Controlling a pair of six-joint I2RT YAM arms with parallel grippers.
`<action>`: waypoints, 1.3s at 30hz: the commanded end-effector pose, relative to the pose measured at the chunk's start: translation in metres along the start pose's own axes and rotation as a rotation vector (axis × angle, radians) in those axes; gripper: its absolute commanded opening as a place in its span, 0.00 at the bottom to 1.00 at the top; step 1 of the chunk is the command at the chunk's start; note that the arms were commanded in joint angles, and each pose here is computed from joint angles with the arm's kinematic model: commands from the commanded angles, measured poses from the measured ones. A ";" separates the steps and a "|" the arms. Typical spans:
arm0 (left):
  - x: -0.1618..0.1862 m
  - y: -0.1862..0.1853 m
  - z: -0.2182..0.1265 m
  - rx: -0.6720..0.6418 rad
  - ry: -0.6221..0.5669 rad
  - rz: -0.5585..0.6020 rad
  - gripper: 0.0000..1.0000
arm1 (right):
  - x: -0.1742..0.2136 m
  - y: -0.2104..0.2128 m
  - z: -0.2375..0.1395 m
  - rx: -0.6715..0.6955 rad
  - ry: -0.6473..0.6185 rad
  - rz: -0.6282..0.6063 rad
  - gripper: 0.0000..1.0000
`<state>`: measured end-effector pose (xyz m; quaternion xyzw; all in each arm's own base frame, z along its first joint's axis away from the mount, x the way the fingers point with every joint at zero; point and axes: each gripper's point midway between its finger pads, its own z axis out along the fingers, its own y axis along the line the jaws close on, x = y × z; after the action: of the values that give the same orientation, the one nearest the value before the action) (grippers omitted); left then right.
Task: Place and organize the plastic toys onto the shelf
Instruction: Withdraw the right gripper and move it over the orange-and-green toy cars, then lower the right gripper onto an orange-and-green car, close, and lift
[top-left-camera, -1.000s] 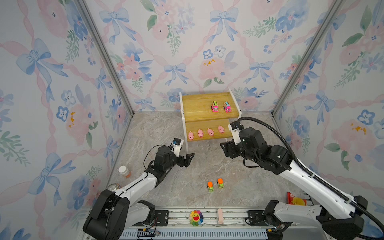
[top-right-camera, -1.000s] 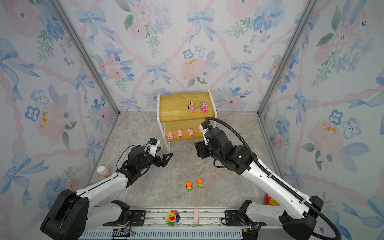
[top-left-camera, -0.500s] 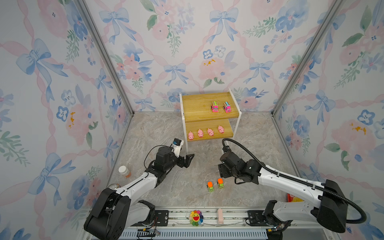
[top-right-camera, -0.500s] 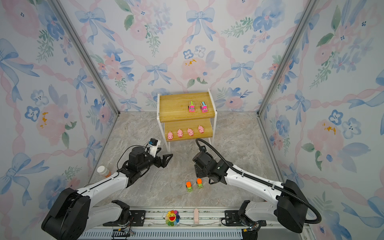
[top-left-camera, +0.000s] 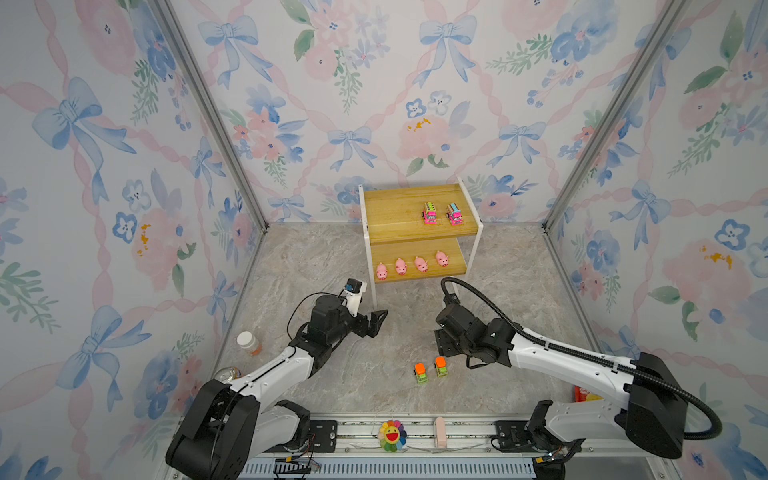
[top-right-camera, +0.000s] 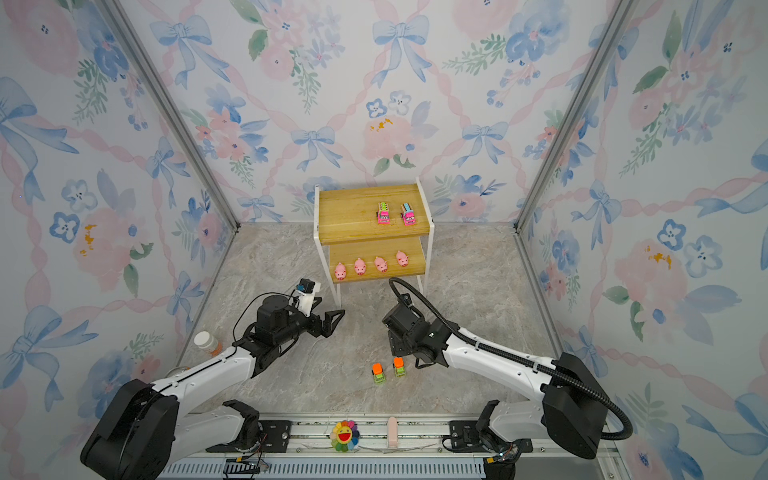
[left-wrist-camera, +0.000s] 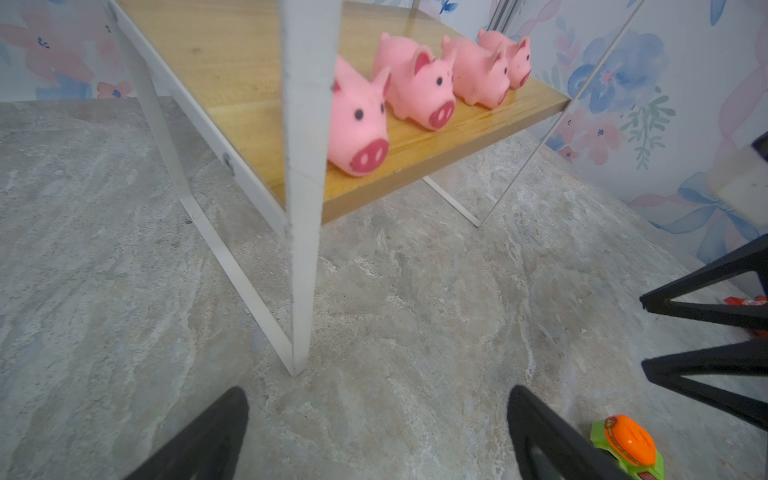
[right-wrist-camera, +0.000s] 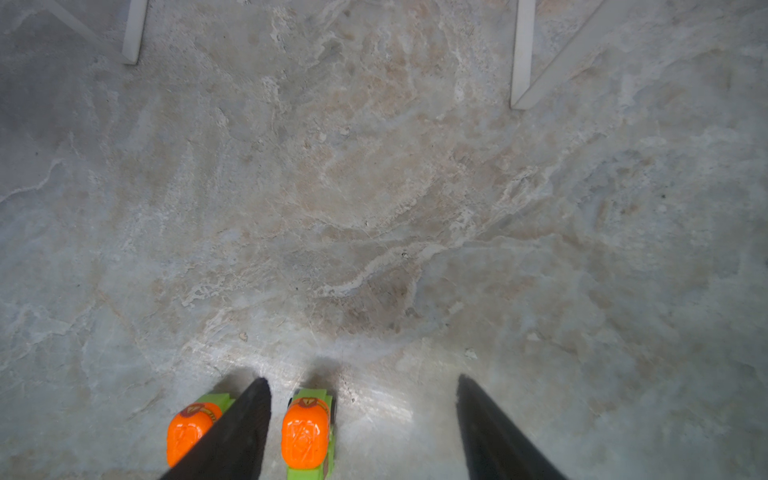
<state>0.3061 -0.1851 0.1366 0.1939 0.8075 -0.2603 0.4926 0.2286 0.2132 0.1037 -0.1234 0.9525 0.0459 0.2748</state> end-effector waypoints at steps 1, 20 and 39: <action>0.003 0.001 -0.003 -0.001 0.005 -0.005 0.98 | 0.008 0.003 0.007 -0.014 0.023 0.012 0.71; 0.012 0.002 -0.009 -0.012 0.008 -0.023 0.98 | 0.080 0.032 0.014 -0.069 0.228 -0.035 0.57; 0.014 0.003 -0.007 -0.015 0.016 -0.027 0.98 | 0.097 0.035 0.035 -0.039 0.306 -0.056 0.39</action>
<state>0.2970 -0.1811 0.1290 0.1928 0.8117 -0.2595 0.4865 0.1611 0.2336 0.0261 -0.1614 0.9769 0.0420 0.1338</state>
